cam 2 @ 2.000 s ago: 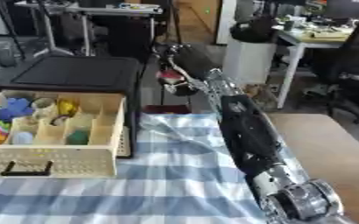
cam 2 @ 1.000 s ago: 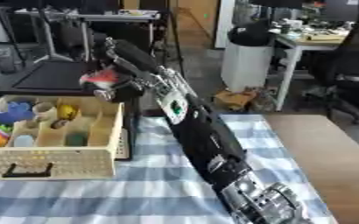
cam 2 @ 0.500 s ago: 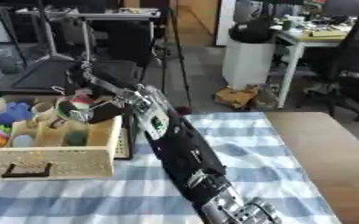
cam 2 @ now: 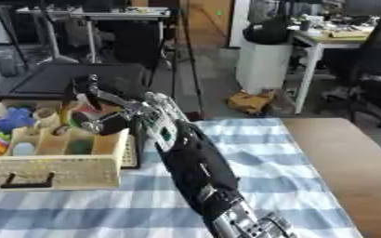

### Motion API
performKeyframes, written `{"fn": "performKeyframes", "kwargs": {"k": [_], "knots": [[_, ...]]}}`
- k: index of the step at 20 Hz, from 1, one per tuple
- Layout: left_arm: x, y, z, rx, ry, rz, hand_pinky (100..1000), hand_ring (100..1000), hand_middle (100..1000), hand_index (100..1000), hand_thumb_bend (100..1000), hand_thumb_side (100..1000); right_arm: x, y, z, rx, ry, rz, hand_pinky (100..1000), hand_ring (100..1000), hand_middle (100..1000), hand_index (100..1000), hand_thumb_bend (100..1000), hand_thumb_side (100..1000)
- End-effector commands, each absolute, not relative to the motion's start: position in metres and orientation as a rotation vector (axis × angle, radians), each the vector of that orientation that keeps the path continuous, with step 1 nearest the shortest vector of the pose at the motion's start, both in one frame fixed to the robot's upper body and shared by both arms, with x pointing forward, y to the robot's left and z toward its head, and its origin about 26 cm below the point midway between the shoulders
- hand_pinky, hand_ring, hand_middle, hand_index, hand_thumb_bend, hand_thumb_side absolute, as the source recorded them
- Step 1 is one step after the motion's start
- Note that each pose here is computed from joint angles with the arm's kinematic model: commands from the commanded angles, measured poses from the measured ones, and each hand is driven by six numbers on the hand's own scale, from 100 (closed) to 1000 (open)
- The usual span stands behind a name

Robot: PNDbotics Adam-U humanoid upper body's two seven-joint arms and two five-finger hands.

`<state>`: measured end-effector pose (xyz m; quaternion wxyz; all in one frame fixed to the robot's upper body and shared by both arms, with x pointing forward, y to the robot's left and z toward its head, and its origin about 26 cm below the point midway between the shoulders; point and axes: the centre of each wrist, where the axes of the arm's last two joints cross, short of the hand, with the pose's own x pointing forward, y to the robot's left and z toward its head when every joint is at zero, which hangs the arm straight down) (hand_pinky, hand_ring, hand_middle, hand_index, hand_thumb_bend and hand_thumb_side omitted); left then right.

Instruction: Pick up objects from table and place into drawer.

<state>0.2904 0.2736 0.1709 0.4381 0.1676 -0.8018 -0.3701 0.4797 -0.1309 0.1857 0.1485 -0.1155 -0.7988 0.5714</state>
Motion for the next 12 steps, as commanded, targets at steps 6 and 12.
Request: {"fn": "performKeyframes", "kwargs": {"k": [6, 12], "knots": [[0.2886, 0.2734, 0.1780, 0.428, -2.015, -0.934, 100, 100, 100, 780, 100, 1000, 0.4824, -0.1358, 0.1956, -0.367, -2.243, 1.760, 915, 850, 906, 879, 100, 196], [0.2883, 0.2738, 0.1774, 0.429, -2.012, -0.934, 100, 100, 100, 779, 100, 1000, 0.4825, -0.1403, 0.2010, -0.367, -2.218, 1.774, 926, 837, 903, 896, 100, 191]]}}
